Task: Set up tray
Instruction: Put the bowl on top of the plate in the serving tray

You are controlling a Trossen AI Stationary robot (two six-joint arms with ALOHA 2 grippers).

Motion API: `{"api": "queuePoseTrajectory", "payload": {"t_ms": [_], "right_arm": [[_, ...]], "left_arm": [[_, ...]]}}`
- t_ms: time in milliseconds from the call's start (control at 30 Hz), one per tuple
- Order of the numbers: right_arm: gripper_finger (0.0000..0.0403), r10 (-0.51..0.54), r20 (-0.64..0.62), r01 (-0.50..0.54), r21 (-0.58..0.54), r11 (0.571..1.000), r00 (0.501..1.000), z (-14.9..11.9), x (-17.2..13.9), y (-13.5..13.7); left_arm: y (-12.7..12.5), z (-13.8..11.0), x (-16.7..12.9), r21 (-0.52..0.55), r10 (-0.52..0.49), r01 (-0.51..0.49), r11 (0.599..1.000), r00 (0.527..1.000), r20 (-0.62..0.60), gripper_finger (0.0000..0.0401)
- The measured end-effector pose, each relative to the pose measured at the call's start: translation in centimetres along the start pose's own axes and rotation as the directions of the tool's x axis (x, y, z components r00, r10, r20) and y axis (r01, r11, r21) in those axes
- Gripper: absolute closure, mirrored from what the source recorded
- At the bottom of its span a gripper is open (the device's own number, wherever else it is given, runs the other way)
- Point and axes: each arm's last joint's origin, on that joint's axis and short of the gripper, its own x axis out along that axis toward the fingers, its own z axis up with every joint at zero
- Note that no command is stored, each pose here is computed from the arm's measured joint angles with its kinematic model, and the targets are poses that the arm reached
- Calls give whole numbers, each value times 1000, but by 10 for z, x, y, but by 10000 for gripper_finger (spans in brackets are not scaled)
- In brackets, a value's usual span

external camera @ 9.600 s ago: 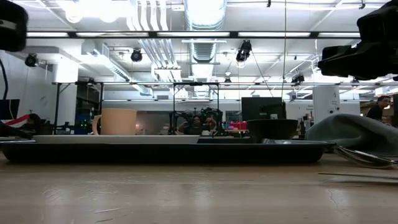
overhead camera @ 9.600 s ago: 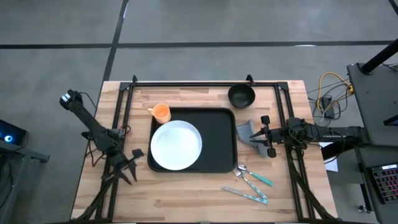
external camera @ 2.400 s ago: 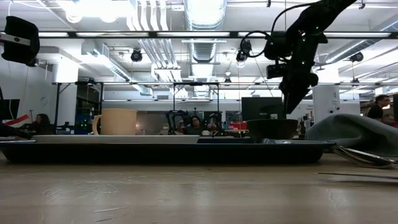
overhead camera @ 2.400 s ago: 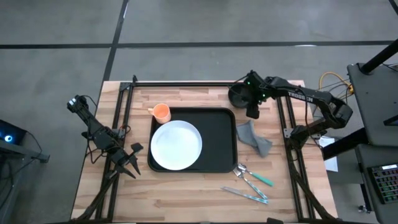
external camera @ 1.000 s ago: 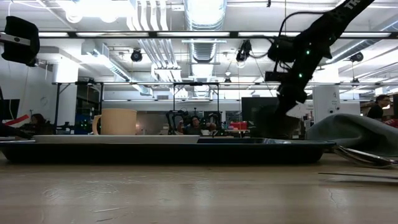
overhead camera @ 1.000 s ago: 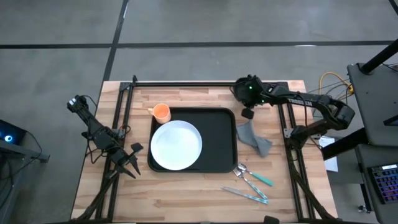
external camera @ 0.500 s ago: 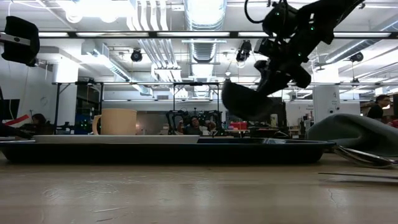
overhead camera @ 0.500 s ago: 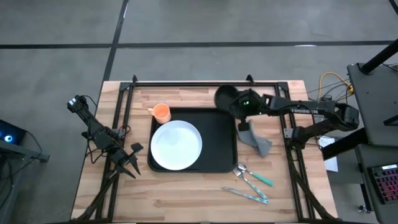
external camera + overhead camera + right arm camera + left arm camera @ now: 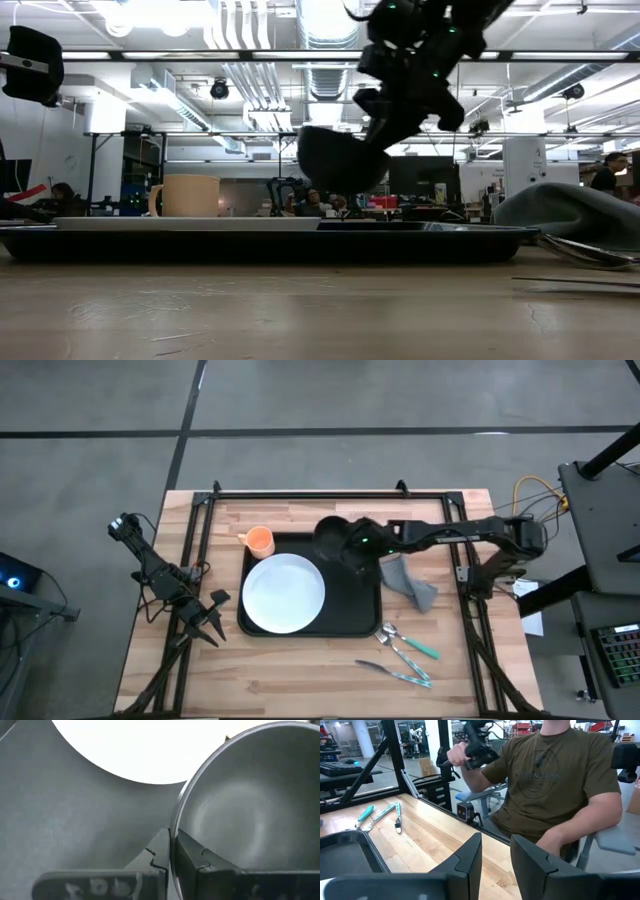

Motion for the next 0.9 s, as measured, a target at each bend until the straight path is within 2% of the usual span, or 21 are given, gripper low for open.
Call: {"api": "queuePoseTrajectory", "payload": {"t_ms": [400,667,800,900], "right_arm": [[394,71,-11,-72,-171,983,997,50,36,1],[394,103,8,-96,-301,949,995,76,50,8],[394,134,-29,-136,-306,942,991,84,57,9],[394,196,-59,-204,-293,934,979,85,67,9]], "left_arm": [[0,0,0,0,-1,1,1000,1000,0,317],[0,0,0,0,0,0,1000,1000,0,317],[0,0,0,0,0,0,1000,1000,0,317],[0,0,0,0,0,0,1000,1000,0,317]]}}
